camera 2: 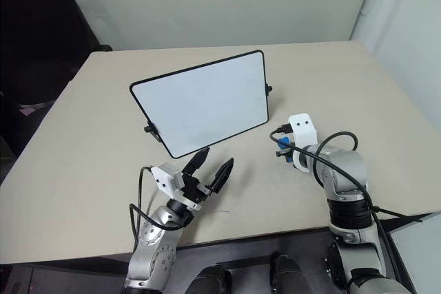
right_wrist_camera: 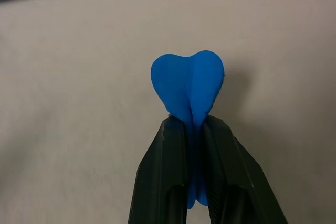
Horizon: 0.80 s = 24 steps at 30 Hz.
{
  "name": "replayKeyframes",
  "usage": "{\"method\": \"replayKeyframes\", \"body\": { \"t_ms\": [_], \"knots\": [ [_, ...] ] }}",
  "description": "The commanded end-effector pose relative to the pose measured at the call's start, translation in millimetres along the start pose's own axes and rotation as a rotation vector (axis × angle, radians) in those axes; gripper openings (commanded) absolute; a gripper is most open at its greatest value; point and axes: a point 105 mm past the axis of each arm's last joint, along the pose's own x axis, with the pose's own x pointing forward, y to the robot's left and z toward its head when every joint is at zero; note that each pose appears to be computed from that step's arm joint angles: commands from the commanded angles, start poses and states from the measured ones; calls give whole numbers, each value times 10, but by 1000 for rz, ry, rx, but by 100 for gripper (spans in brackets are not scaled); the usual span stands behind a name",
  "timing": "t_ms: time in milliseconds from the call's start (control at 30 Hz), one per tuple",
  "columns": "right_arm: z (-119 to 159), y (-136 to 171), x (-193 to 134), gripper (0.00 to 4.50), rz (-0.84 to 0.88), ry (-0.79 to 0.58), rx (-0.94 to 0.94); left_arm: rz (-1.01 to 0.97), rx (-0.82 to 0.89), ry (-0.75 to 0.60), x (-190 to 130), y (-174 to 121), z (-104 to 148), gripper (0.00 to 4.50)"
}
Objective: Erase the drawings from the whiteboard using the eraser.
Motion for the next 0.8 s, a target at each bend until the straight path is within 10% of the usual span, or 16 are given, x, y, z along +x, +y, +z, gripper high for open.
{"method": "replayKeyframes", "body": {
  "t_ms": [33, 133, 467, 800],
  "knots": [
    [-37, -66, -42, 19, -22, 4, 2, -23, 10, -21, 37, -35, 45, 450],
    [-112, -116, 1, 19, -45, 20, 6, -25, 11, -21, 48, -46, 37, 450],
    [380, -121, -162, 356, -24, -338, 20, -19, 5, -26, 56, -45, 28, 450],
    [625, 115, -516, 356, 212, -669, 81, -26, -14, -25, 38, -62, 31, 450]
  ]
}}
